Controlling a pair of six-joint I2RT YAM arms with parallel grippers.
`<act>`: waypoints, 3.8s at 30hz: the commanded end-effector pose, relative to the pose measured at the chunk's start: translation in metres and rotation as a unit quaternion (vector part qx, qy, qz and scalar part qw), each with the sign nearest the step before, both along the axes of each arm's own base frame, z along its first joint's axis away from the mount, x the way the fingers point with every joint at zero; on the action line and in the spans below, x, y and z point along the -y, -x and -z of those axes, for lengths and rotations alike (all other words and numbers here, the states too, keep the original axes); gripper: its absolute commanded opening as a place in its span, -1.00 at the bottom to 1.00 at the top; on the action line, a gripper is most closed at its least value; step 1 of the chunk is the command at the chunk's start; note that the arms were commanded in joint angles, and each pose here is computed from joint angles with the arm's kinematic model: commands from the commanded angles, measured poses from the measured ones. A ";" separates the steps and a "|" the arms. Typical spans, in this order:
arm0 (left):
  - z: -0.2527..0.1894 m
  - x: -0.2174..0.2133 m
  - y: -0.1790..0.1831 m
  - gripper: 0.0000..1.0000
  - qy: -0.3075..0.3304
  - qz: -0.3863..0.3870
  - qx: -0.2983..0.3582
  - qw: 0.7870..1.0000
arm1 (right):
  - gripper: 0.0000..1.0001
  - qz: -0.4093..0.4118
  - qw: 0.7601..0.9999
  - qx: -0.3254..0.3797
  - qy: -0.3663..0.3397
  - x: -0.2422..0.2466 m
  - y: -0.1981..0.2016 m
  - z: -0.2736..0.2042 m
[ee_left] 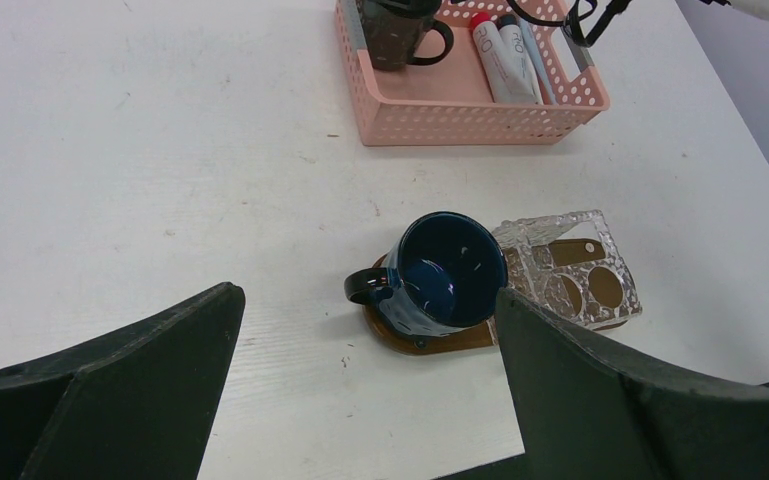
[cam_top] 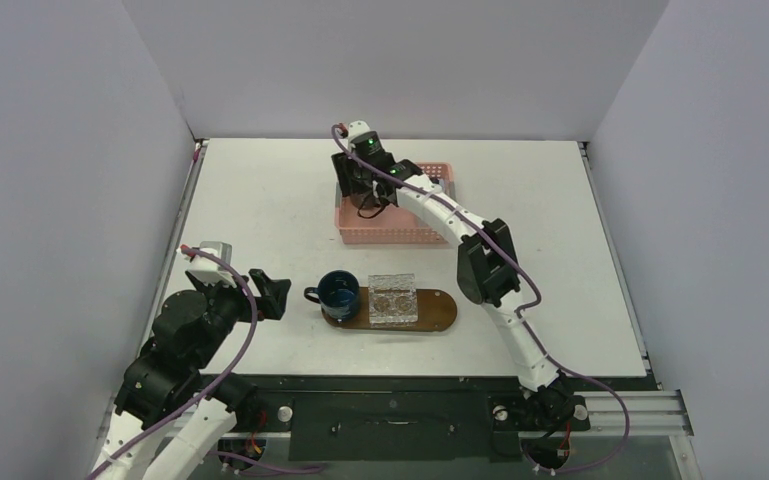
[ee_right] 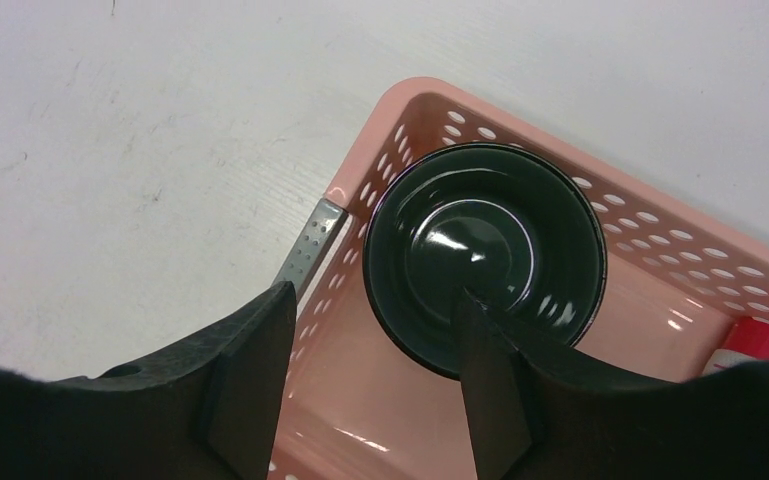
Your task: Prepare toiletry sets of a toothbrush and toothpaste on the tray
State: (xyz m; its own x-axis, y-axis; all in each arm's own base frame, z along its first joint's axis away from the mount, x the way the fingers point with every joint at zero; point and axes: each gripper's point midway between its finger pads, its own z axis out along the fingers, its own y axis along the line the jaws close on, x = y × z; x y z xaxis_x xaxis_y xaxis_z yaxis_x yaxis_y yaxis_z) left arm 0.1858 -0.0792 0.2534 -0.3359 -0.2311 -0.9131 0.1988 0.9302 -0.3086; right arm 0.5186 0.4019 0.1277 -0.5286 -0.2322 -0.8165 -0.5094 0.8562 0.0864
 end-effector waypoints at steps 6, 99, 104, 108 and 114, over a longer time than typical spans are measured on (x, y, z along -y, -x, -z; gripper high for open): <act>-0.010 0.001 -0.007 0.93 0.003 -0.003 0.020 1.000 | 0.04 0.005 0.999 0.024 -0.033 0.000 -0.021 -0.017; -0.012 0.000 -0.007 0.93 0.008 -0.001 0.026 1.000 | -1.00 0.034 0.991 0.118 0.048 0.140 0.142 -0.140; -0.012 0.001 -0.006 0.93 0.010 0.002 0.027 1.000 | -1.00 0.035 0.993 0.101 0.049 0.159 0.173 -0.121; -0.012 0.002 -0.006 0.93 0.010 0.003 0.026 1.000 | -1.00 0.034 0.994 0.091 0.052 0.170 0.195 -0.110; -0.013 0.002 -0.006 0.93 0.010 0.004 0.027 1.000 | -1.00 0.022 0.995 0.076 0.065 0.177 0.230 -0.092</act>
